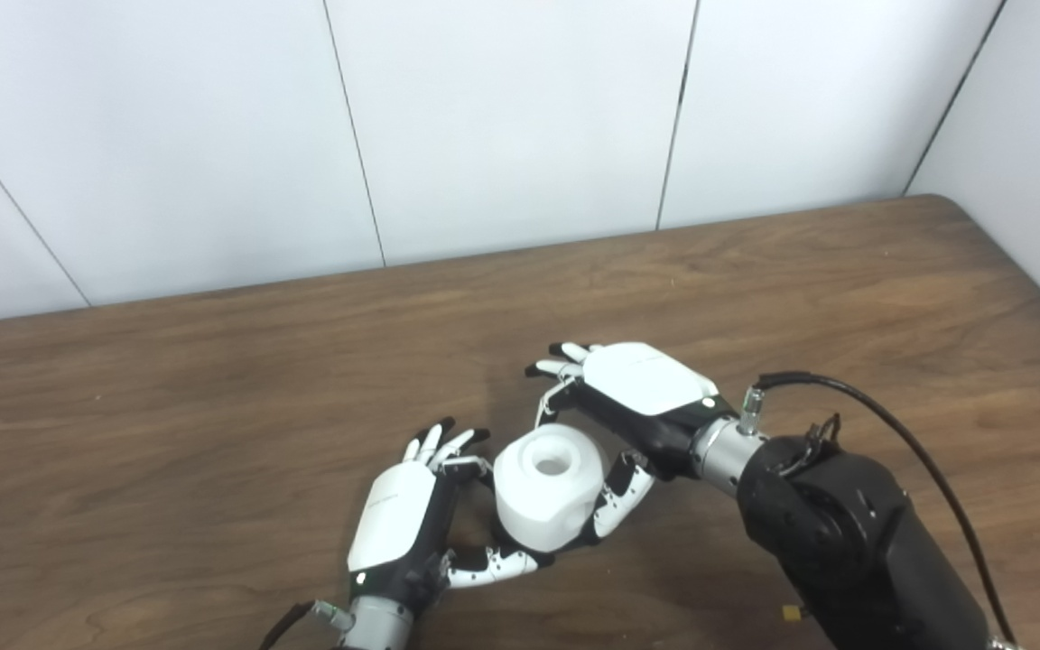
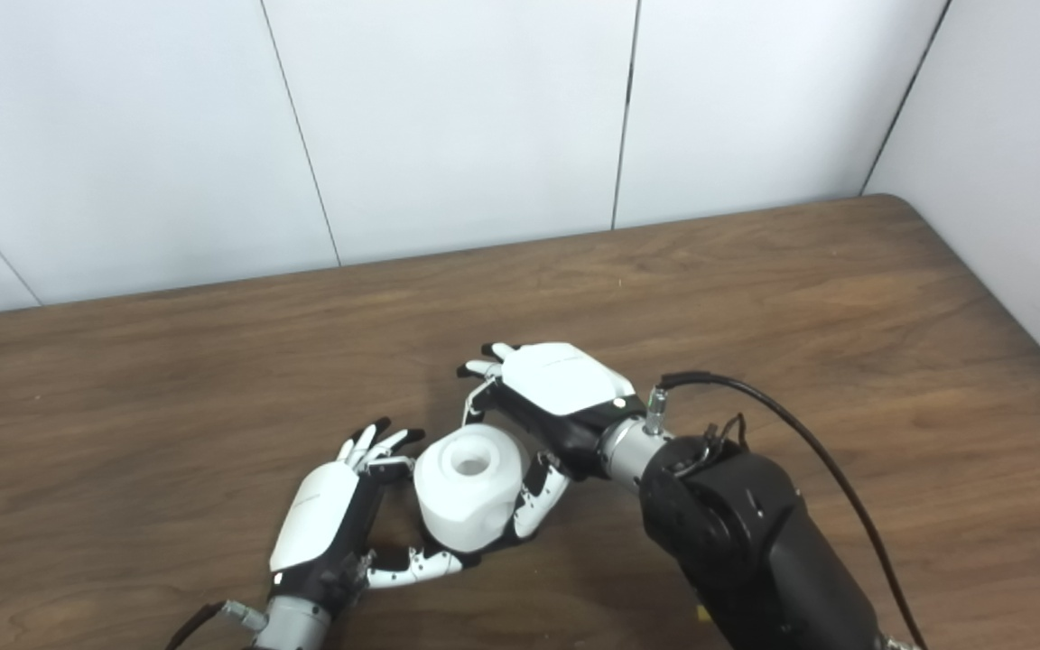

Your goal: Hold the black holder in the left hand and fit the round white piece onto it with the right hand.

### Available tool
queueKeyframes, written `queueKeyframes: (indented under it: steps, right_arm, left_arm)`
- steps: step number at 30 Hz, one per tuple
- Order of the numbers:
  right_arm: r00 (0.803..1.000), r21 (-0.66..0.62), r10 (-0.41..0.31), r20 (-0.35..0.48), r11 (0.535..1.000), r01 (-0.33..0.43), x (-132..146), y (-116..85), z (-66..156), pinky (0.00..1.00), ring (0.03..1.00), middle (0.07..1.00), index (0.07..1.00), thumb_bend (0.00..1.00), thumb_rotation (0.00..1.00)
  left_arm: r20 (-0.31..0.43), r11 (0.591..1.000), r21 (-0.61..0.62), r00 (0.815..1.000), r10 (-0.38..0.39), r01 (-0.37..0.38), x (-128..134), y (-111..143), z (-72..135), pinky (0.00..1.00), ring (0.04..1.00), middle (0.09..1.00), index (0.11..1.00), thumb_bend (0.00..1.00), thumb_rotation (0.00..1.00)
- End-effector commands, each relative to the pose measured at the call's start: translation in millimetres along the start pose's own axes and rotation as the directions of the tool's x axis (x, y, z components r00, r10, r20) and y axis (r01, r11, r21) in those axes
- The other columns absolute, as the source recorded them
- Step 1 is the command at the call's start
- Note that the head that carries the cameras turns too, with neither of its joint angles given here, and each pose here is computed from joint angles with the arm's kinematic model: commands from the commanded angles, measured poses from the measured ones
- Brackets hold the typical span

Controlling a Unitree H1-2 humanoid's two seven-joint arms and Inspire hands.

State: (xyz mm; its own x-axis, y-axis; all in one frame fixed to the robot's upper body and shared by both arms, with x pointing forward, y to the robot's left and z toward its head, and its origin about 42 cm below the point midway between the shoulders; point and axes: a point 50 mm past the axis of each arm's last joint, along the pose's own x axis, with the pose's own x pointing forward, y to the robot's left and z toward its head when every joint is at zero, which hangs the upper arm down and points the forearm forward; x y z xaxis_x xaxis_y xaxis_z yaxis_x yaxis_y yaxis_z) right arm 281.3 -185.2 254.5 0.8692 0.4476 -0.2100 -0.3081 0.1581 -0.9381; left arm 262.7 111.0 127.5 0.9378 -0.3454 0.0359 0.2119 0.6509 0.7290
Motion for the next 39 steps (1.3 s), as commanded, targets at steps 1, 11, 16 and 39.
queueKeyframes:
  steps: [1, 11, 16, 39]
  right_arm:
    - [0.999, -0.02, 0.019, 0.027, 1.0, -0.018, -5.2, -0.7, 2.8, 1.0, 1.0, 0.929, 0.478, 0.52, 0.13]
    - [0.998, -0.028, 0.046, 0.043, 0.999, -0.045, -6.3, 1.2, 4.4, 1.0, 1.0, 0.97, 0.553, 0.7, 0.17]
    - [0.996, -0.034, 0.082, 0.042, 0.996, -0.08, -5.8, -0.7, 7.0, 1.0, 1.0, 1.0, 0.716, 0.98, 0.3]
    - [0.996, 0.099, 0.068, 0.061, 0.992, -0.074, -8.0, 8.1, 3.5, 1.0, 1.0, 1.0, 1.0, 1.0, 0.38]
  left_arm:
    - [0.011, 0.999, -0.009, 0.999, 0.033, -0.033, 4.4, 6.8, 5.9, 1.0, 1.0, 0.888, 0.479, 0.52, 0.05]
    - [0.01, 0.999, -0.014, 0.999, 0.035, -0.035, 3.9, 6.3, 7.1, 1.0, 1.0, 0.89, 0.479, 0.52, 0.05]
    - [0.006, 0.999, -0.015, 0.999, 0.036, -0.036, 4.4, 7.9, 6.3, 1.0, 1.0, 0.896, 0.48, 0.52, 0.05]
    - [-0.002, 0.999, -0.026, 1.0, -0.031, 0.031, 2.3, 23.3, 4.4, 1.0, 1.0, 0.978, 0.709, 0.9, 0.13]
